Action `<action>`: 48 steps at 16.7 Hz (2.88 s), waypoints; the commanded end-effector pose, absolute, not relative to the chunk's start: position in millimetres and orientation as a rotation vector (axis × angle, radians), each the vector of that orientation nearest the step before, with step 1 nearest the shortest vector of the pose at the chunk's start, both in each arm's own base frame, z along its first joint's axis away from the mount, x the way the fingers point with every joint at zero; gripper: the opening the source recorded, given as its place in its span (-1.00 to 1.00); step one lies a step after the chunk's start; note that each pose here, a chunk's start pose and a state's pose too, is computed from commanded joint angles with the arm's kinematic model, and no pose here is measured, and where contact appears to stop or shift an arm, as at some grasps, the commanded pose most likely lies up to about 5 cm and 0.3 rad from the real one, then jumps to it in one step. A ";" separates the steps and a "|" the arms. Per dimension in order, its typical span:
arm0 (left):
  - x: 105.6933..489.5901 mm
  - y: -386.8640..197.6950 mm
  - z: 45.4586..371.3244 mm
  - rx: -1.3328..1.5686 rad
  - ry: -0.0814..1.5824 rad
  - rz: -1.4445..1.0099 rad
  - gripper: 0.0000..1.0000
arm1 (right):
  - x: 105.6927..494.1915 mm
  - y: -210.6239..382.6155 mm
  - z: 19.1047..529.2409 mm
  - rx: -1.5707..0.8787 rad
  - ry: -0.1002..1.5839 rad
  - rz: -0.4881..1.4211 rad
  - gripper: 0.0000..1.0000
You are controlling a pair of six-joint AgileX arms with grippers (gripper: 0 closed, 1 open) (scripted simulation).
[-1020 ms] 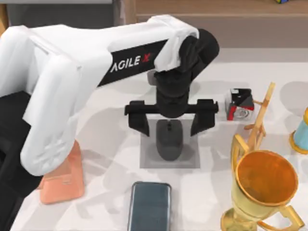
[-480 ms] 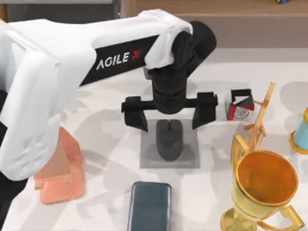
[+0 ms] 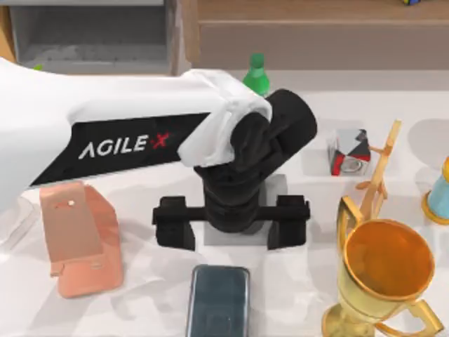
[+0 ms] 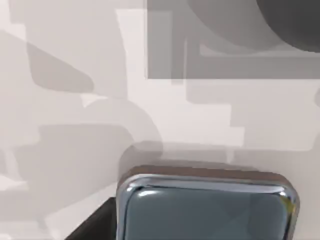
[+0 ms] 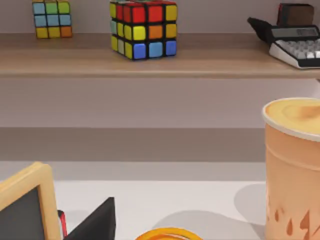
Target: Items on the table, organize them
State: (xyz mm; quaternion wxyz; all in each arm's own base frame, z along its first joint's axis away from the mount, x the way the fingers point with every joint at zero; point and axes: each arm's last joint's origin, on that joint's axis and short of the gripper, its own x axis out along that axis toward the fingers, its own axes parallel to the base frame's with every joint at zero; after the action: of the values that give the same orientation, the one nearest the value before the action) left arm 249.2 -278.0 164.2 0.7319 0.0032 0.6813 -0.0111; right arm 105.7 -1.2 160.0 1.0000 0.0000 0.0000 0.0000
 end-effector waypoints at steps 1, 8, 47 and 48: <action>233.2 -274.8 165.9 0.022 1.509 -0.028 1.00 | 105.7 -1.2 160.0 0.000 0.000 0.000 1.00; 174.4 -261.2 176.1 0.069 1.541 -0.064 1.00 | 105.7 -1.2 160.0 0.000 0.000 0.000 1.00; 176.3 -260.5 113.6 0.070 1.532 -0.072 -1.00 | 105.7 -1.2 160.0 0.000 0.000 0.000 1.00; 176.3 -260.7 114.6 0.069 1.531 -0.073 -1.00 | 105.7 -1.2 160.0 0.000 0.000 0.000 1.00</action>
State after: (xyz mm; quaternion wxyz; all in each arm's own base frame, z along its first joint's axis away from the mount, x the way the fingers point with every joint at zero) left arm 176.3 -260.7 114.6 0.7198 0.0313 0.6927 -0.0330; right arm 105.7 -1.2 160.0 1.0000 0.0000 0.0000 0.0000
